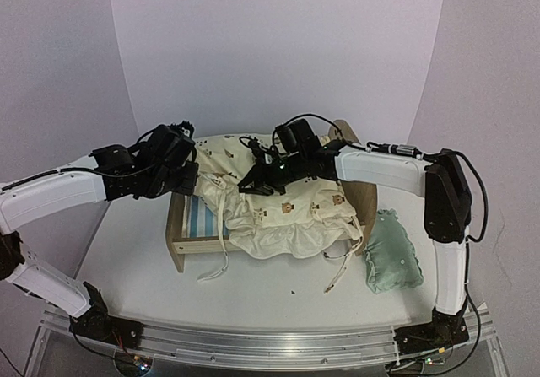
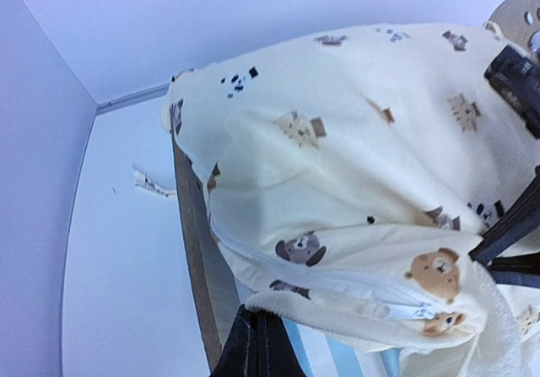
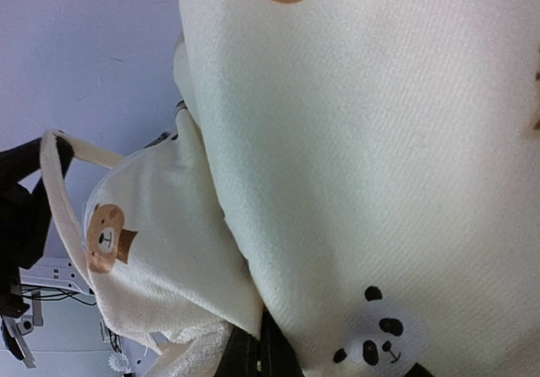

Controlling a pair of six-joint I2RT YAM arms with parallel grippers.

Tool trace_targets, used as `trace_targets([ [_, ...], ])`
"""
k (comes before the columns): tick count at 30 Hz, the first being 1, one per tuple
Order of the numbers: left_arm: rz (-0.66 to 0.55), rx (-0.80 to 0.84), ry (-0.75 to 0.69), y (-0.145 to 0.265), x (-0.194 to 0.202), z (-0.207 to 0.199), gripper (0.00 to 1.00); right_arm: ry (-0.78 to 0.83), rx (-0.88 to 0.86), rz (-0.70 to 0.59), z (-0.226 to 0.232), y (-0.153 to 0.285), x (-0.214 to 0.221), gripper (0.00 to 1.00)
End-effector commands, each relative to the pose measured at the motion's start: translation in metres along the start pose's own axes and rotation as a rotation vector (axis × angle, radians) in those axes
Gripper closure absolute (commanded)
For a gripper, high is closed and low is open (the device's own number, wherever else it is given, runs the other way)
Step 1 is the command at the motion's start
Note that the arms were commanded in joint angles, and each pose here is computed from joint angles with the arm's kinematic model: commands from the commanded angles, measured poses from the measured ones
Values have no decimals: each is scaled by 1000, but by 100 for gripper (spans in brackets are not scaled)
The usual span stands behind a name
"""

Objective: Set up the pet bed

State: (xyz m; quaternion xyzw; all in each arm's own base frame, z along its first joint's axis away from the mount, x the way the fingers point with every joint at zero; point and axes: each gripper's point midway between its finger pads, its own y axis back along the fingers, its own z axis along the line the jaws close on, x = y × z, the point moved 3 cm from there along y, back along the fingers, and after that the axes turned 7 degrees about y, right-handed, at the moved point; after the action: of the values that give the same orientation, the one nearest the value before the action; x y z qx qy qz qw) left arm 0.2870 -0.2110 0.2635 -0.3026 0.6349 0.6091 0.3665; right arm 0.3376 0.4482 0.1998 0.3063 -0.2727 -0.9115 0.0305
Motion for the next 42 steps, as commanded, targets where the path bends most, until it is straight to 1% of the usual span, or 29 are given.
trace_targets([
  [1, 41, -53, 44, 4, 16, 16, 100, -22, -3, 12, -9, -8, 0, 100],
  [7, 122, -96, 87, 2, 36, 23, 100, -42, -20, 25, -12, -14, 3, 100],
  [13, 277, -99, 151, -3, 69, 19, 100, -57, -21, 38, -17, -22, 6, 100],
  [15, 325, -99, 167, -5, 79, 17, 100, -61, -15, 42, -21, -25, 7, 98],
  [18, 387, -96, 178, -8, 93, 13, 100, -60, 0, 46, -25, -27, 11, 91],
  [21, 416, -101, 183, -10, 100, 12, 100, -35, 35, 49, -27, -22, 14, 84],
  [23, 419, -102, 185, -11, 103, 13, 100, 3, 74, 47, -24, -12, 13, 74],
  [27, 418, -93, 185, -11, 104, 12, 100, 68, 136, 41, -19, 9, 15, 50],
  [30, 419, -92, 180, -13, 105, 12, 100, 106, 154, 35, -12, 24, 15, 38],
  [33, 423, -92, 173, -15, 108, 11, 100, 140, 166, 40, -8, 36, 18, 34],
  [37, 420, -94, 171, -16, 111, 12, 100, 213, 164, 46, 2, 51, 25, 34],
  [39, 417, -87, 170, -16, 110, 12, 100, 272, 145, 56, 14, 58, 35, 35],
  [42, 415, -83, 171, -16, 109, 11, 100, 417, 113, 92, 41, 56, 60, 35],
])
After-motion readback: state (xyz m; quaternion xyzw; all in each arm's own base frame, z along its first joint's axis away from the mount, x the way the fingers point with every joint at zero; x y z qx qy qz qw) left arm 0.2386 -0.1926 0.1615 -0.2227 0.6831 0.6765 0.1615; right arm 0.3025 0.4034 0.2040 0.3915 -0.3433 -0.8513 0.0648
